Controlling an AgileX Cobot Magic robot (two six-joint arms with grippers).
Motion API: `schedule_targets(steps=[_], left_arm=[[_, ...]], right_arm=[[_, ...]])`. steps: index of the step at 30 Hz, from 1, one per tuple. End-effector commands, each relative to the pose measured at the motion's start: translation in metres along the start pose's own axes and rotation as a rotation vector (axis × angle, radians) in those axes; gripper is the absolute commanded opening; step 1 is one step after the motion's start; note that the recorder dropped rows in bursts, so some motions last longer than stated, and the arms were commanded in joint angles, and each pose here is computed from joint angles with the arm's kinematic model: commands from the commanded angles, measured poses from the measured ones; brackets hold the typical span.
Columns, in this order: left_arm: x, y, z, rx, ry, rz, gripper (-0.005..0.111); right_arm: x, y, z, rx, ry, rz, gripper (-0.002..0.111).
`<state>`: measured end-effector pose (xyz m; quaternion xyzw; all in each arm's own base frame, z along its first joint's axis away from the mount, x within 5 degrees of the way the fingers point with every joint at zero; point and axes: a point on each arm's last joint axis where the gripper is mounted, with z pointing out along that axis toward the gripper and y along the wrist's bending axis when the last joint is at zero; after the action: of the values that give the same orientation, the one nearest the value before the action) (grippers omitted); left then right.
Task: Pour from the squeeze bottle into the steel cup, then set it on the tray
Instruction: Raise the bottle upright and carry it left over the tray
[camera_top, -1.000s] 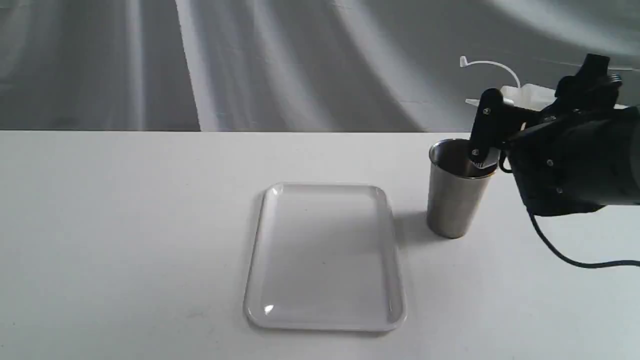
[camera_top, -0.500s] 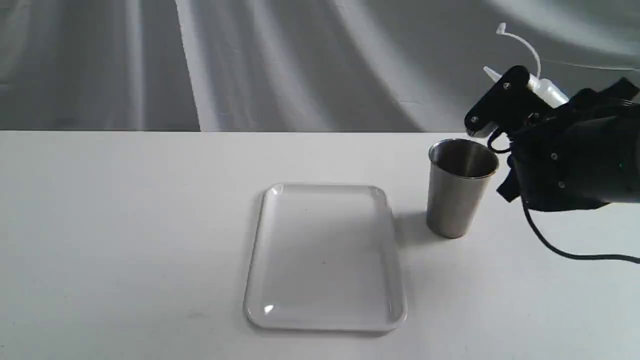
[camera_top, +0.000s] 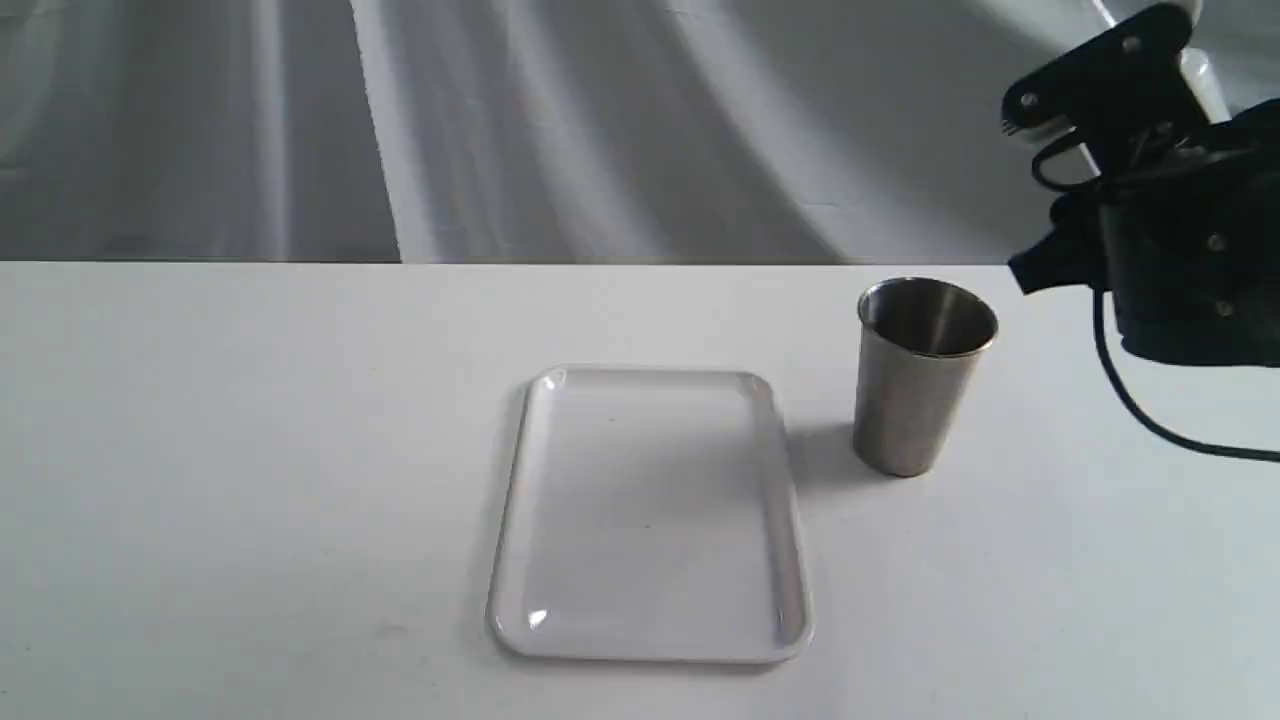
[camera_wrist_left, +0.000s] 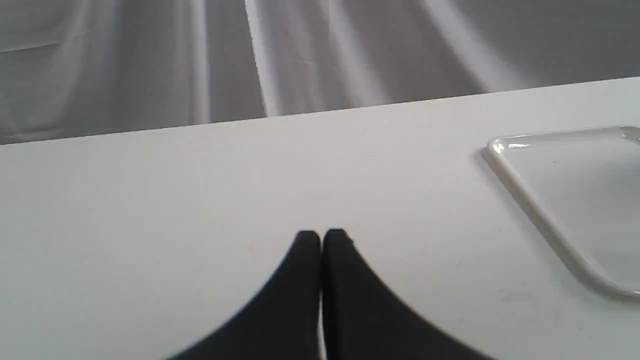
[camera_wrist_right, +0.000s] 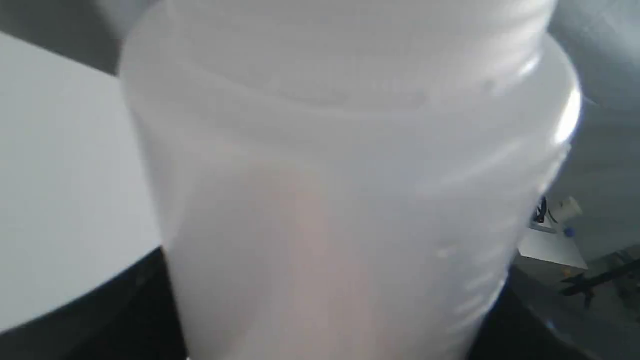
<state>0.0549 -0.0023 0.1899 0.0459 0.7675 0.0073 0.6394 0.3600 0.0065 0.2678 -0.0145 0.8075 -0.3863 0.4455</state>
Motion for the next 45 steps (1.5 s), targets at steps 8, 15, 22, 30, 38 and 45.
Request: schedule_targets(steps=[8,15,22,30,38,45], left_arm=[[0.001,0.0,0.0,0.006,-0.005,-0.004,0.0],[0.001,0.0,0.0,0.006,-0.005,-0.001,0.0],[0.001,0.0,0.0,0.006,-0.005,-0.001,0.0],[0.001,0.0,0.0,0.006,-0.005,-0.004,0.0],[0.001,0.0,0.0,0.006,-0.005,0.0,0.0],[0.001,0.0,0.0,0.006,-0.005,0.0,0.0]], right_arm=[[-0.033,-0.031,-0.047,-0.045,-0.177,0.122,0.023],[-0.051,0.002,-0.079,-0.35,-0.317,0.101,0.023],[-0.061,0.034,-0.108,-0.691,-0.429,0.113,0.023],[-0.058,0.037,-0.109,-0.762,-0.331,0.247,0.023],[-0.06,0.055,-0.111,-0.877,-0.348,0.159,0.023],[-0.063,0.089,-0.104,-0.986,-0.425,0.129,0.023]])
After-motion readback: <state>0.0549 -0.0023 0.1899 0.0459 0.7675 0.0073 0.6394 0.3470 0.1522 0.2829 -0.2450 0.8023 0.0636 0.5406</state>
